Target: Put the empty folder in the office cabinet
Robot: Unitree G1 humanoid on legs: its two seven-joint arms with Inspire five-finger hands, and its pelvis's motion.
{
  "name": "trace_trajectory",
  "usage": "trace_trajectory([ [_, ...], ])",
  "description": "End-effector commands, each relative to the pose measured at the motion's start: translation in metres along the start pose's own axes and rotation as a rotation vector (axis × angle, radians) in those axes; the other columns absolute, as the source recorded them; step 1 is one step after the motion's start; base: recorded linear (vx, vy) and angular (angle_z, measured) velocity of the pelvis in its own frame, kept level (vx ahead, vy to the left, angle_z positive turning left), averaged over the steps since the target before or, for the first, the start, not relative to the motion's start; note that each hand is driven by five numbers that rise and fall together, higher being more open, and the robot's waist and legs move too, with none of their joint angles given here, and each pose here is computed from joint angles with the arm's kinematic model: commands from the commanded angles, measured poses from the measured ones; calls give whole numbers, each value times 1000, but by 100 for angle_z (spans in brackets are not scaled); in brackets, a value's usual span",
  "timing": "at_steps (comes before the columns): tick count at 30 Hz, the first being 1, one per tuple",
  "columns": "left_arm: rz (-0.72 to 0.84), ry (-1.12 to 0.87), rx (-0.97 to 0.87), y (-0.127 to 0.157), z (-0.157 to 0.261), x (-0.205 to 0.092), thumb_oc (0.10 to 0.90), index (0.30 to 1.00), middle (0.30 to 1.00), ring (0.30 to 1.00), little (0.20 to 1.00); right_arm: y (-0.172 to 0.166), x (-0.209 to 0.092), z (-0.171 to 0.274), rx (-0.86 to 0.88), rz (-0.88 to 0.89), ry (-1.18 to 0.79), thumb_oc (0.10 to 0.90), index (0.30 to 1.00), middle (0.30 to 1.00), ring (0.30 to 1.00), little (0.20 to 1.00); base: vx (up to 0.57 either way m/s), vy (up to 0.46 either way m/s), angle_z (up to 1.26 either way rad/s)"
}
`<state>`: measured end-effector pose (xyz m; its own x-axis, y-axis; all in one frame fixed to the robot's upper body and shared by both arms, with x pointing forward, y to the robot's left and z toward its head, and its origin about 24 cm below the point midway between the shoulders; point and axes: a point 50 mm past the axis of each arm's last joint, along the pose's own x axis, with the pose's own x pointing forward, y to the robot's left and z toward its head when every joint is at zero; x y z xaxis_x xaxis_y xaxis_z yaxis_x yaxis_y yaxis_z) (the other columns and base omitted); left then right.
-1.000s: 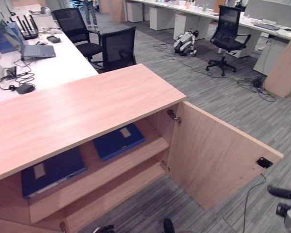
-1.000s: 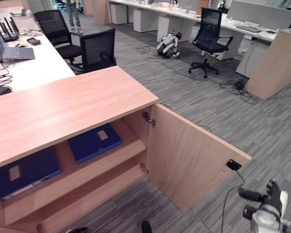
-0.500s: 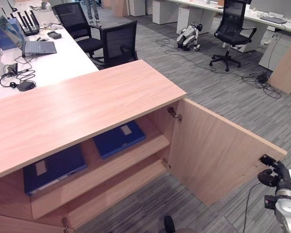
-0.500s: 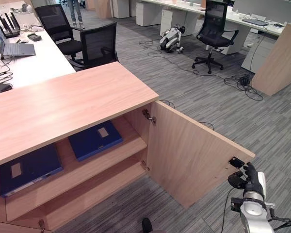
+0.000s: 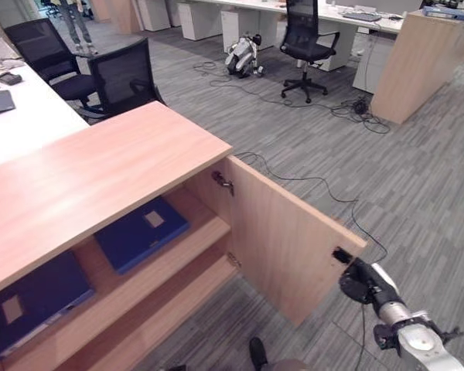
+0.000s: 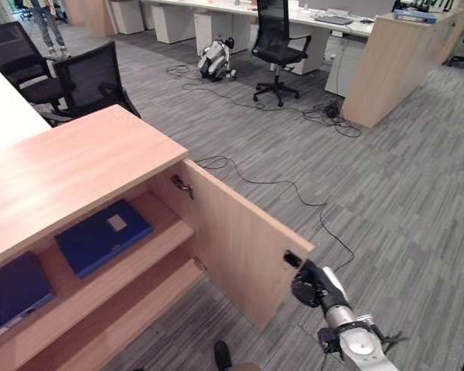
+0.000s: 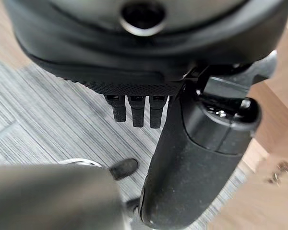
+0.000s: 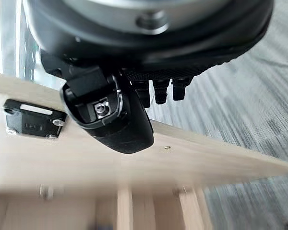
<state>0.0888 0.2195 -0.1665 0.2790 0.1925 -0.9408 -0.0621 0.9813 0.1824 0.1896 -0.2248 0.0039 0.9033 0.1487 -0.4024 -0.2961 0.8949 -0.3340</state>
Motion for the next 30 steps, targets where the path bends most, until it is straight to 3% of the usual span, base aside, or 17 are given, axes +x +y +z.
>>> trace_trajectory([
  [1,26,-45,87,7,16,1,800,900,900,900,900,39,7,217,-37,269,-1045,800,900,900,900,900,1,1,-46],
  [9,41,-48,85,9,14,1,800,900,900,900,900,68,8,236,-118,394,-1088,800,900,900,900,900,7,-11,40],
  [15,57,-42,80,10,9,0,800,900,900,900,900,84,27,221,-193,438,-974,800,900,900,900,900,14,-51,71],
  [26,61,-23,51,10,5,0,800,900,900,900,900,90,49,167,-243,455,-713,800,900,900,900,900,8,-67,59],
  [27,58,-3,22,11,-3,0,800,900,900,900,900,85,56,141,-260,428,-604,800,900,900,900,900,-26,-68,53],
  [30,56,9,1,10,-9,-1,800,900,900,900,900,79,59,118,-293,398,-515,800,900,900,900,900,-15,-67,55],
])
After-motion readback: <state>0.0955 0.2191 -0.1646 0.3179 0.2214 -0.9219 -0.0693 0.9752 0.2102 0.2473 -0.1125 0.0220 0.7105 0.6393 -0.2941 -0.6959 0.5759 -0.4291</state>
